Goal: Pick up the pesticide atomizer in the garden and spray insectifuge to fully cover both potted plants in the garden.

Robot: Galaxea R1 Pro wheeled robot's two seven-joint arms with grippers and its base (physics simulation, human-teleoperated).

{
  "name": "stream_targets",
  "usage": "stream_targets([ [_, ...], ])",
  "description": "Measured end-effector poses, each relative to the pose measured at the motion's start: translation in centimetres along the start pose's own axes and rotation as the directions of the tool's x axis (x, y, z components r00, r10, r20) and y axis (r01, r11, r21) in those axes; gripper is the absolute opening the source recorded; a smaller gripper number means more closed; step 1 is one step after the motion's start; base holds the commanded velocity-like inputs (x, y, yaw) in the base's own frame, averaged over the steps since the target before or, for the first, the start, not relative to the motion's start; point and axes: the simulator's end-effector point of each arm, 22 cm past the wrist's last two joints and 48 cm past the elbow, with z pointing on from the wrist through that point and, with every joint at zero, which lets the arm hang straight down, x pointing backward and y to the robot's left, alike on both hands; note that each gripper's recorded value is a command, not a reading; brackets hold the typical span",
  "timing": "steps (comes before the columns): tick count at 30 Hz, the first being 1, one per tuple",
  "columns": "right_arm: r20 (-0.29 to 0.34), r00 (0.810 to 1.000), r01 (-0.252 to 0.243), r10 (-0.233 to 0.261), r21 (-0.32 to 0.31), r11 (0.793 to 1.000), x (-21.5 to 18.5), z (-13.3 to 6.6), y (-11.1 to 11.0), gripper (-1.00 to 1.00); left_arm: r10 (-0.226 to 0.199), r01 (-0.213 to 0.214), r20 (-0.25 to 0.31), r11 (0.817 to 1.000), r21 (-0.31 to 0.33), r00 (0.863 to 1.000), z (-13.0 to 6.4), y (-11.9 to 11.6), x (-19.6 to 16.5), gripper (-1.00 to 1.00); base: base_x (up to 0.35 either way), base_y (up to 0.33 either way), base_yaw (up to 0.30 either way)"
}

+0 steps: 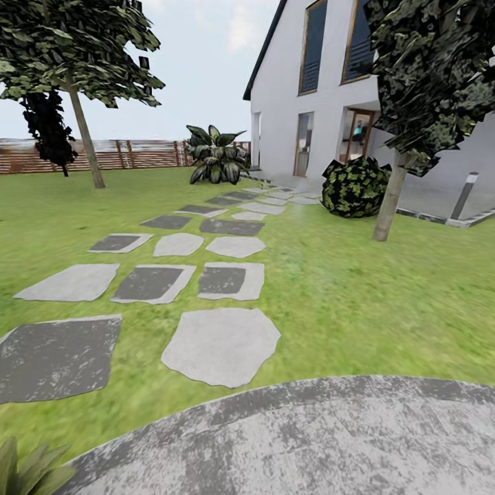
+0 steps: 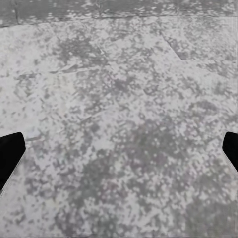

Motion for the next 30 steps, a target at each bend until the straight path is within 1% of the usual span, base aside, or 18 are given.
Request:
stream_targets([
  [8, -0.011, 1.0, -0.002, 0.003, 0.003, 1.0, 0.5, 0.0, 0.0, 1.0, 0.0, 0.0, -0.011, 1.0, -0.003, 1.0, 0.0, 0.1, 0.5, 1.0, 0.339, 0.0, 0.0],
  [13, 0.034, 0.999, 0.004, -0.004, 0.0, 1.0, -0.4, 0.0, -0.2, 1.0, -0.005, 0.005, -0.012, 1.0, -0.005, 1.0, 0.0, 0.2, 0.5, 1.0, 0.339, 0.045, 0.0],
  [30, 0.036, 0.999, 0.007, -0.007, -0.003, 1.0, -0.3, -0.1, -0.1, 1.0, 0.002, -0.002, -0.012, 1.0, -0.002, 1.0, 0.0, 0.1, 0.5, 1.0, 0.339, 0.009, 0.0],
])
